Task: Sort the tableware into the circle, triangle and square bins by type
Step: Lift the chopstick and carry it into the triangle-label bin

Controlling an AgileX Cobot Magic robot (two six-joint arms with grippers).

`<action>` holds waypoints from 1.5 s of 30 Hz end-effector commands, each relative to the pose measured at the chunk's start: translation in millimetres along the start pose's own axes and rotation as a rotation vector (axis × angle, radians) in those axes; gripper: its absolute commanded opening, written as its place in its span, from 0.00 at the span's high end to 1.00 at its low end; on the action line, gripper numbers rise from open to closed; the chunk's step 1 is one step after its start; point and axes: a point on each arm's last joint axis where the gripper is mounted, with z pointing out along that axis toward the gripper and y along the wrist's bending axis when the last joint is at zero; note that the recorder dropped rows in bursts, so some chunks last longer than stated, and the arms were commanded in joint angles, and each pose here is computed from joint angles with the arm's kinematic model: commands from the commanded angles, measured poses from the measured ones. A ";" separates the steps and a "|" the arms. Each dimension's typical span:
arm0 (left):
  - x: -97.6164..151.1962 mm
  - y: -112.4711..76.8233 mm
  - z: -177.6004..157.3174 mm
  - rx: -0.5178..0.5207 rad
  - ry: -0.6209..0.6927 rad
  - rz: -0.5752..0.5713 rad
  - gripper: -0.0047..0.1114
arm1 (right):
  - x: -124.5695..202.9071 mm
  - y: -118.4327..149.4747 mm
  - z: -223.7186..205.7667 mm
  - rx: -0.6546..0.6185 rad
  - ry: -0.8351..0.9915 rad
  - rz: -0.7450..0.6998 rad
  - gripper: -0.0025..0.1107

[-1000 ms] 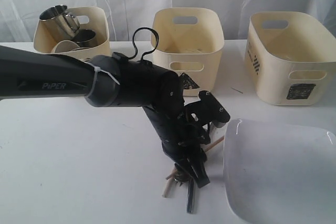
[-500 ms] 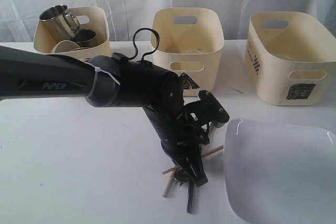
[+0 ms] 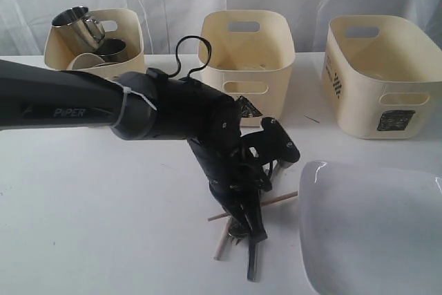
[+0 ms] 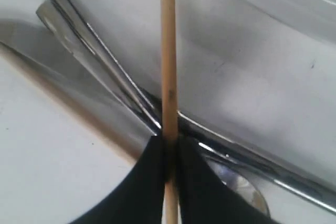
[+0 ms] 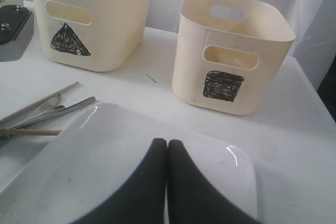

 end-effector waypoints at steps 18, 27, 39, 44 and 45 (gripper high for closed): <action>22.0 64.3 -101.0 -0.259 -0.076 -0.180 0.96 | 1.2 0.3 0.2 -0.002 -0.008 -0.002 0.98; -22.9 83.1 -170.0 -0.420 -0.557 -0.243 0.96 | 1.2 0.3 0.2 -0.002 -0.008 -0.002 0.98; -75.9 159.7 -112.2 -0.549 -0.817 -0.235 0.96 | 1.2 0.3 0.2 -0.002 -0.008 -0.002 0.98; -65.0 179.9 -82.6 -0.549 -0.755 -0.272 0.96 | 1.2 0.3 0.2 -0.002 -0.008 -0.002 0.98; -62.7 181.3 -78.3 -0.543 -0.735 -0.280 0.96 | 1.2 0.3 0.2 -0.002 -0.008 -0.002 0.98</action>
